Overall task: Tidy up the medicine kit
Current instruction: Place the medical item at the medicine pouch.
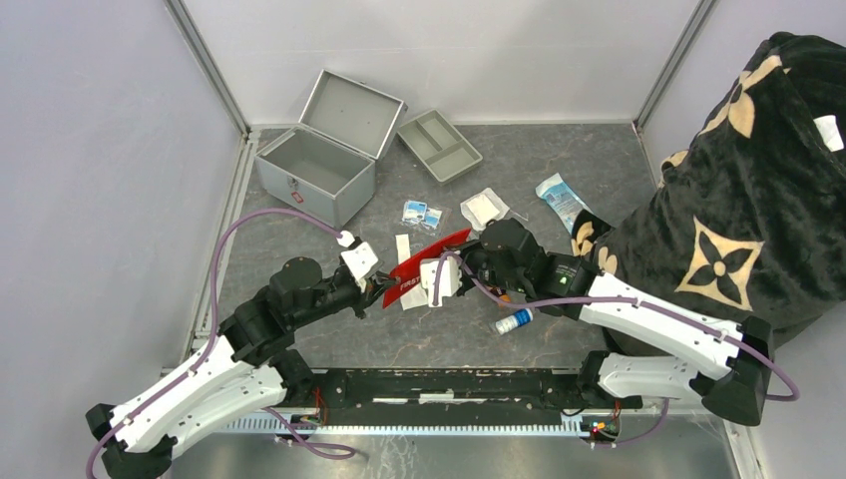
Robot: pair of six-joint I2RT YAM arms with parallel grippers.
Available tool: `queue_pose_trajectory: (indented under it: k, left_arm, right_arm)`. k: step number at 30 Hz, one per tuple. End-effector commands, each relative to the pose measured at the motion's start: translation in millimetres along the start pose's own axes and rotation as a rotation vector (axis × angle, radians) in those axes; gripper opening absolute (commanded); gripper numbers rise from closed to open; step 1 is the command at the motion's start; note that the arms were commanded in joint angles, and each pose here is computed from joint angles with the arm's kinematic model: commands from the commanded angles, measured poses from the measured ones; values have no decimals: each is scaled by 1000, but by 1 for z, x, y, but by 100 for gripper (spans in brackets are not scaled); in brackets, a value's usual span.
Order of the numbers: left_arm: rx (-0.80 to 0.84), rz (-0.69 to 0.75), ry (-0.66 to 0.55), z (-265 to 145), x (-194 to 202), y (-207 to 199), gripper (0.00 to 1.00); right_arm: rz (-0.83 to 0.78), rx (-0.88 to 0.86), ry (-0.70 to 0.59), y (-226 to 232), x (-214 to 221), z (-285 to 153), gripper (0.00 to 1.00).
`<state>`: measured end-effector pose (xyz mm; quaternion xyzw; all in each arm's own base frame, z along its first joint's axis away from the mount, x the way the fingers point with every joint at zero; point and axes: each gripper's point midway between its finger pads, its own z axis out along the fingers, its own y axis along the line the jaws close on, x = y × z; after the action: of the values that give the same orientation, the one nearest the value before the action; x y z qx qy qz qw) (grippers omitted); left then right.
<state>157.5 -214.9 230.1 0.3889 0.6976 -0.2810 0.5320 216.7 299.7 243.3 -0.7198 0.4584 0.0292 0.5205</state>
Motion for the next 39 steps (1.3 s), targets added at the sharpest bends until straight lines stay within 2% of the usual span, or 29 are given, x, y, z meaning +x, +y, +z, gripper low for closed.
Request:
queue_pose_trajectory:
  k: [1,8,14,21,24,27,34,37,39]
  left_arm:
    - [23,52,-49,-1,-17,-3,2]
    - [54,69,-55,-3,-17,-8,2]
    - [61,112,-64,-8,-18,-8,2]
    - [50,169,-20,-11,-14,-3,2]
    - [39,180,-16,-12,-16,-1,2]
    - [36,182,-25,-13,-19,-1,2]
    - [58,173,-42,-11,-23,-5,2]
    - [69,173,-42,-11,-23,-7,2]
    - [71,175,-41,-11,-22,-7,2]
  right_arm:
    - [22,8,-41,-2,-9,5,12]
    - [30,-35,-63,4,-14,12,7]
    - [50,-131,-105,22,-22,17,7]
    - [72,-210,-168,36,-34,16,11]
    - [73,-222,-186,39,-36,13,15]
    - [80,-231,-196,42,-37,12,25]
    - [97,-273,-172,54,-30,19,33]
    - [103,-284,-181,57,-33,21,42]
    - [103,-289,-186,57,-33,21,55]
